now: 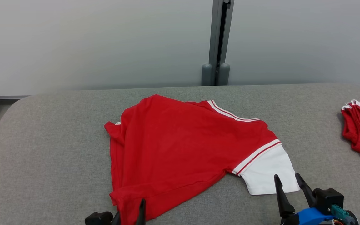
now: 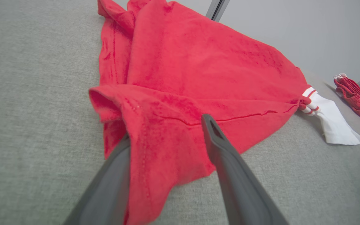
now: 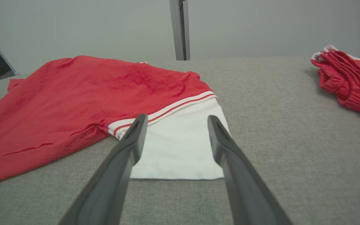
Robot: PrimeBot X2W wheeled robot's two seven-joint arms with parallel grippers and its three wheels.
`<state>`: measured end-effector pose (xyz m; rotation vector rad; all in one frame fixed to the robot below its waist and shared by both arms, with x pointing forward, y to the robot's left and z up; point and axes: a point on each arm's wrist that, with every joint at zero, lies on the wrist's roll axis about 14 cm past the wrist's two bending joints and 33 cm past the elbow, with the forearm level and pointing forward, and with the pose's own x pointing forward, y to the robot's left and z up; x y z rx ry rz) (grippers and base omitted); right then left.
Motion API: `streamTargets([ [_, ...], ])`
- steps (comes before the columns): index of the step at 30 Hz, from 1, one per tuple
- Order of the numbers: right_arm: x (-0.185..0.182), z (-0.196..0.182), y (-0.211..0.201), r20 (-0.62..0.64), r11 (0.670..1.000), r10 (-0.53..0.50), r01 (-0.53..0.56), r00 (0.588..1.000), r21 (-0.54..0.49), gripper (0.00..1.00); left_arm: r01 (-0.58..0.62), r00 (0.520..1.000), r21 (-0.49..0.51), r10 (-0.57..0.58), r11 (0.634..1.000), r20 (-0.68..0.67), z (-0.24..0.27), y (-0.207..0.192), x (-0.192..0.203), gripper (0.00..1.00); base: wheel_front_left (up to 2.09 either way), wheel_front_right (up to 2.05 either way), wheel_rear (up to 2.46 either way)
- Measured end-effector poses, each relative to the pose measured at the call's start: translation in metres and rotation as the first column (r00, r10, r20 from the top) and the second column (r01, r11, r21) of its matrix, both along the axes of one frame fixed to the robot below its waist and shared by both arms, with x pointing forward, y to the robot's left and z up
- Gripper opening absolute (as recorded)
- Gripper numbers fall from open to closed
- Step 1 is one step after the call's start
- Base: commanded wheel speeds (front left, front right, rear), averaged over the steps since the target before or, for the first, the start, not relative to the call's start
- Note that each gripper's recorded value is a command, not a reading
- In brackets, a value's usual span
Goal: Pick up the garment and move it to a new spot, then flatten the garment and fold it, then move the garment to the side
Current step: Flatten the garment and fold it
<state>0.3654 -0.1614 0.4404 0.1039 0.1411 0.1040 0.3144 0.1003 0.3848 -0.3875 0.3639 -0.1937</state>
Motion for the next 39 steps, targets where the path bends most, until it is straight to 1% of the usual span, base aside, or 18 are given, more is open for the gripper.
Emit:
streamTargets([
  [3,0.000,-0.001,0.001,-0.004,1.000,0.002,-0.002,1.000,0.007,1.00,0.007,1.000,-0.007,-0.007,1.000,0.025,0.007,-0.003,0.002,0.87,0.00,0.00,0.00],
  [7,0.001,-0.002,0.003,-0.006,1.000,0.004,-0.003,1.000,0.013,1.00,0.003,0.998,-0.012,-0.002,1.000,0.066,0.019,-0.003,0.008,0.90,0.00,0.00,0.00],
  [9,0.002,-0.002,0.003,-0.008,1.000,0.005,-0.004,1.000,0.015,1.00,-0.002,0.997,-0.012,0.003,1.000,0.080,0.022,-0.001,0.011,0.90,0.00,0.00,0.00],
  [12,0.002,-0.002,0.004,-0.008,1.000,0.004,-0.004,1.000,0.021,1.00,0.000,0.995,-0.014,0.001,1.000,0.103,0.029,-0.002,0.014,0.87,0.00,0.00,0.00],
  [13,0.002,-0.002,0.004,-0.007,1.000,0.005,-0.004,1.000,0.021,1.00,0.004,0.994,-0.011,-0.002,1.000,0.109,0.031,-0.003,0.015,0.83,0.00,0.00,0.00],
  [14,0.003,-0.001,0.004,-0.006,1.000,0.005,-0.004,1.000,0.021,1.00,0.006,0.994,-0.010,-0.004,1.000,0.109,0.031,-0.003,0.015,0.82,0.00,0.00,0.00],
  [16,0.003,-0.001,0.003,-0.007,1.000,0.004,-0.004,1.000,0.021,1.00,0.020,0.994,0.000,-0.020,1.000,0.103,0.028,-0.006,0.014,0.84,0.00,0.00,0.00],
  [20,0.002,-0.002,0.002,-0.010,1.000,-0.002,0.002,1.000,0.023,1.00,0.031,0.996,-0.003,-0.030,1.000,0.083,0.023,-0.010,0.011,0.90,0.00,0.00,0.00],
  [23,0.001,-0.003,0.000,-0.013,1.000,-0.006,0.006,1.000,0.023,1.00,0.029,0.997,-0.007,-0.028,1.000,0.072,0.020,-0.010,0.010,0.98,0.00,0.00,0.00],
  [25,0.001,-0.004,0.000,-0.014,1.000,-0.007,0.008,1.000,0.023,1.00,0.022,0.997,-0.006,-0.022,1.000,0.072,0.020,-0.008,0.012,0.97,0.00,0.00,0.00],
  [26,0.001,-0.004,0.000,-0.015,1.000,-0.008,0.008,1.000,0.023,1.00,0.018,0.997,-0.004,-0.018,1.000,0.074,0.021,-0.007,0.013,0.95,0.00,0.00,0.00],
  [27,0.001,-0.005,0.000,-0.016,1.000,-0.008,0.009,1.000,0.023,1.00,0.014,0.997,-0.001,-0.013,1.000,0.076,0.021,-0.005,0.015,0.83,0.00,0.00,0.00],
  [28,0.001,-0.005,-0.001,-0.018,1.000,-0.009,0.009,1.000,0.023,1.00,0.016,0.997,0.003,-0.016,1.000,0.079,0.022,-0.005,0.017,0.58,0.00,0.00,0.00],
  [29,0.001,-0.006,-0.001,-0.021,1.000,-0.009,0.010,1.000,0.023,1.00,0.016,0.997,0.005,-0.016,1.000,0.077,0.021,-0.005,0.017,0.39,0.00,0.00,0.00],
  [30,0.001,-0.007,-0.001,-0.024,1.000,-0.010,0.011,1.000,0.023,1.00,0.016,0.997,0.007,-0.017,1.000,0.072,0.020,-0.005,0.017,0.02,0.00,0.00,0.00],
  [31,0.001,-0.008,-0.001,-0.027,1.000,-0.011,0.012,1.000,0.022,1.00,0.015,0.998,0.012,-0.016,1.000,0.065,0.018,-0.005,0.017,0.00,0.00,0.00,0.00],
  [34,0.000,-0.011,-0.004,-0.037,1.000,-0.021,0.022,0.999,0.022,1.00,0.013,0.999,0.023,-0.014,1.000,0.045,0.012,-0.003,0.018,0.00,0.00,0.00,0.00],
  [39,-0.003,-0.022,-0.021,-0.074,0.997,-0.073,0.075,0.995,0.020,1.00,0.003,0.999,0.028,-0.004,1.000,0.036,0.010,-0.002,0.021,0.00,0.00,0.00,0.00],
])
